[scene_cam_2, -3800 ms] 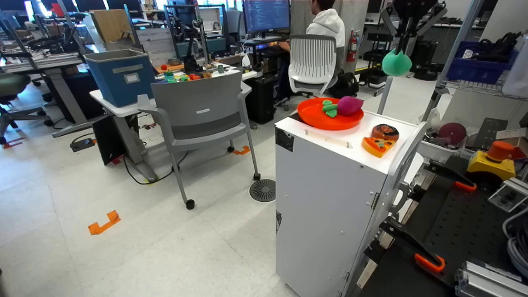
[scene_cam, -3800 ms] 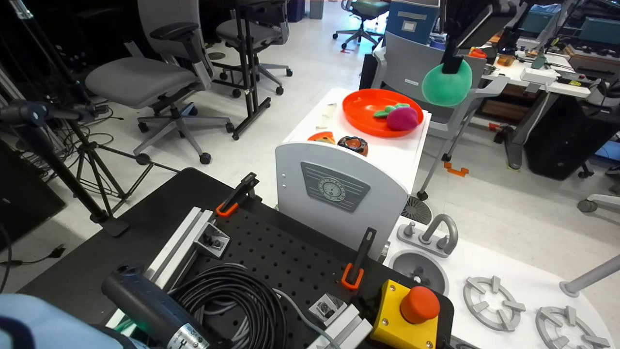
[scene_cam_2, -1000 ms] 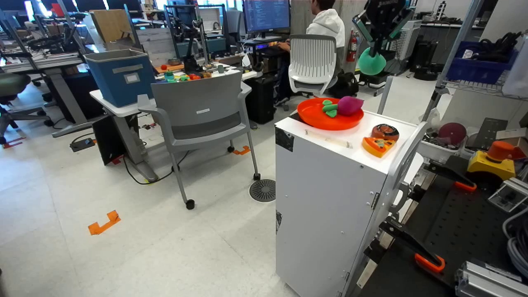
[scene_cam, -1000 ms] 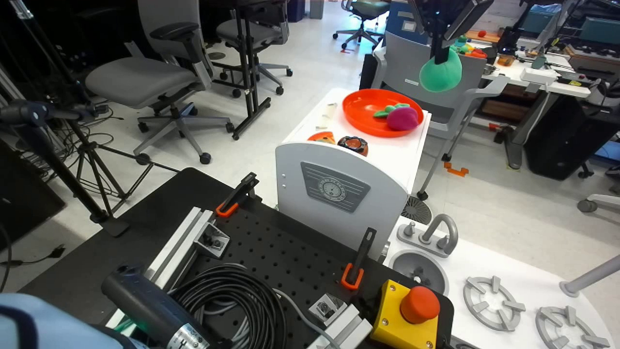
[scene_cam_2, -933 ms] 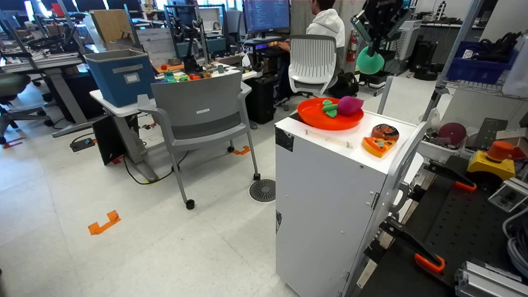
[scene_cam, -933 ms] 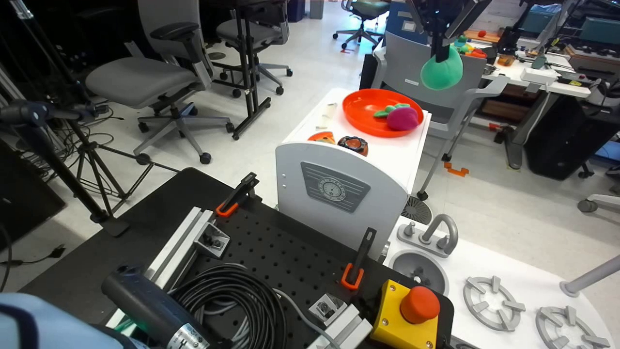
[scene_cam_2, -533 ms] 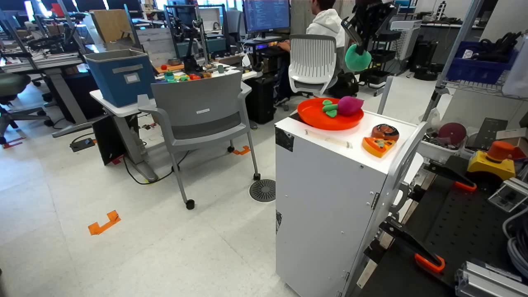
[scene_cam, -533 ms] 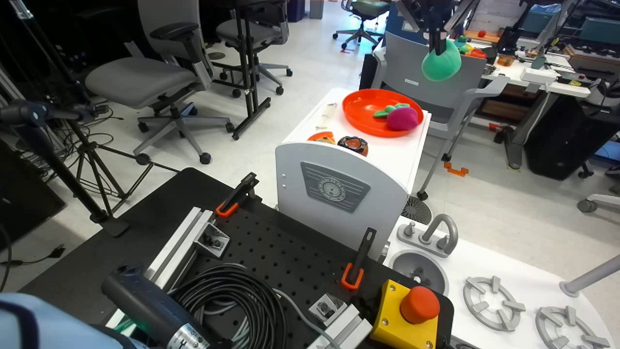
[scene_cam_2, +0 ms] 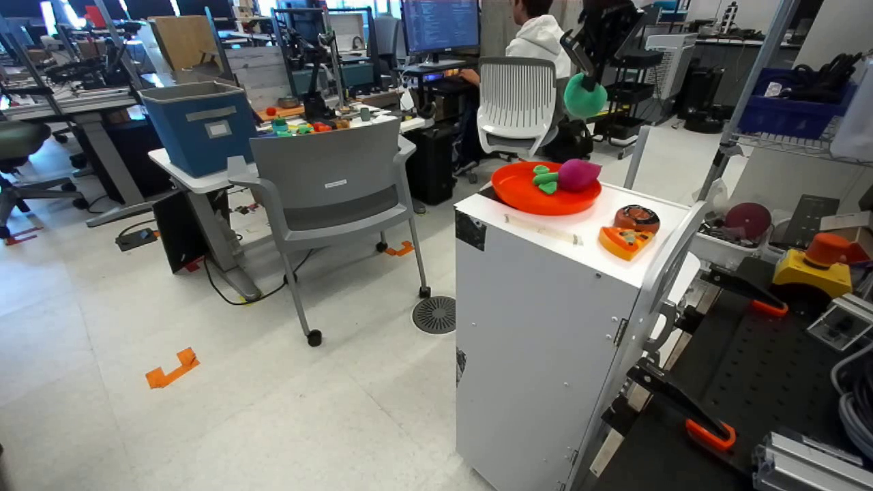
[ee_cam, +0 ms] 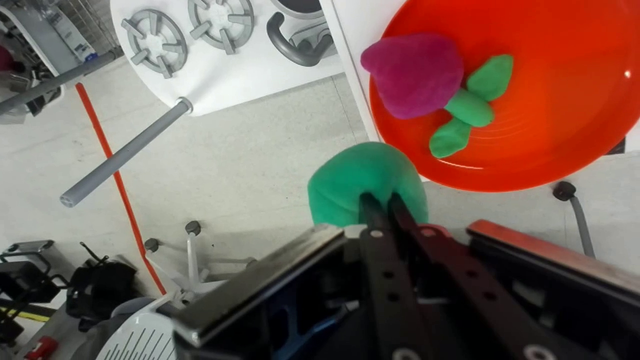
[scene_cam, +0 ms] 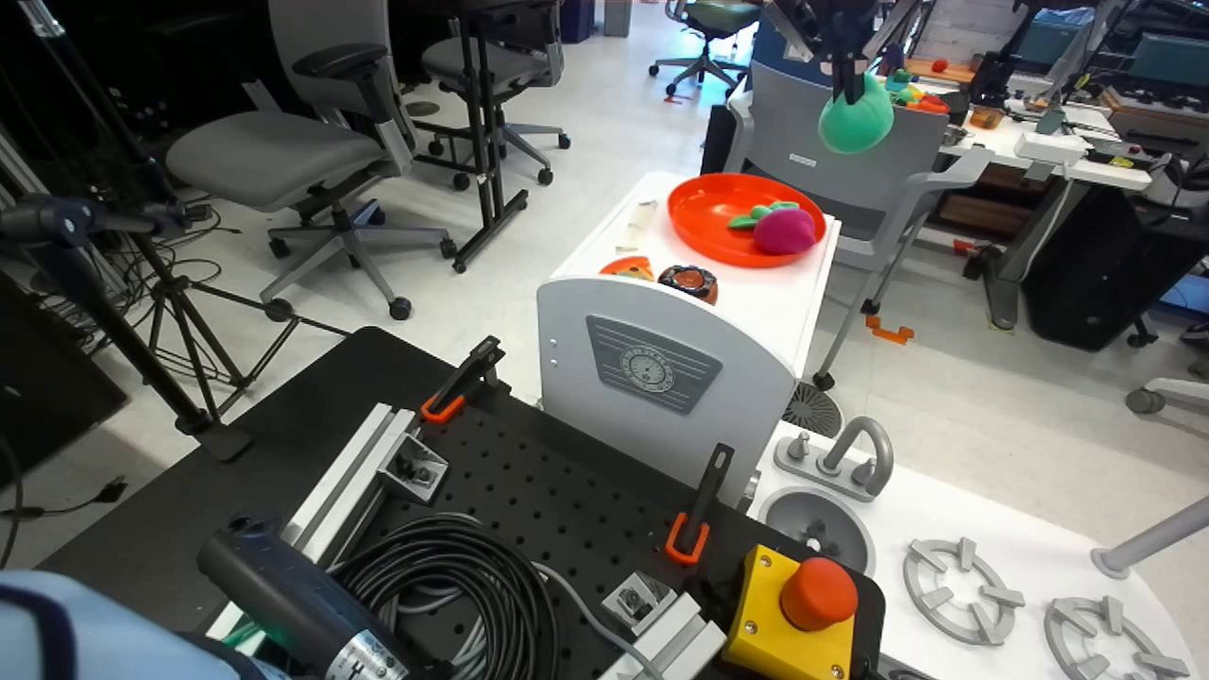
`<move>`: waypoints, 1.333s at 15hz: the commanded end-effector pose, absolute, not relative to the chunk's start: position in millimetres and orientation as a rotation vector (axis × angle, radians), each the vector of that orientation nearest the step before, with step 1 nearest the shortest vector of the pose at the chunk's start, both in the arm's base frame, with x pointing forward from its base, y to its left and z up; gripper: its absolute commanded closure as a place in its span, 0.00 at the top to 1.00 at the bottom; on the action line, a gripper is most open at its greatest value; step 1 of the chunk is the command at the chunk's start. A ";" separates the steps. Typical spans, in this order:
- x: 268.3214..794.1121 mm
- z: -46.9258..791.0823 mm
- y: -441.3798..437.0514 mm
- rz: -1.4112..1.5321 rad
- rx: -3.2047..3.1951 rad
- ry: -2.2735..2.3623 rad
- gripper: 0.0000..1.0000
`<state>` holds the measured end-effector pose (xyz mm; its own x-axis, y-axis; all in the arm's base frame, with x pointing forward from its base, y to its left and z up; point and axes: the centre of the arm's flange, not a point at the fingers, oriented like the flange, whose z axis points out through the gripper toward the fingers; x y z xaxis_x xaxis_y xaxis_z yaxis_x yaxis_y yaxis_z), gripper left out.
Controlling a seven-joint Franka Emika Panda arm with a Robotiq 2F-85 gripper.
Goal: Remove the green plushie from the orange plate
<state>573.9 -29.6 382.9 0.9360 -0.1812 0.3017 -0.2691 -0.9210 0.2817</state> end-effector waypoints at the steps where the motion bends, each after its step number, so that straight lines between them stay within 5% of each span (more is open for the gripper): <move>1: 576.0 384.5 -29.4 0.401 2.788 -0.291 0.32; 4: 575.5 384.5 -29.9 0.402 2.785 -0.285 0.42; 12: 575.7 382.8 -31.1 0.412 2.778 -0.293 1.00; 20: 577.9 379.4 -29.8 0.392 2.778 -0.311 1.00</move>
<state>574.1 -29.8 381.2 0.9403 -0.1689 0.2954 -0.2560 -0.9232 0.2868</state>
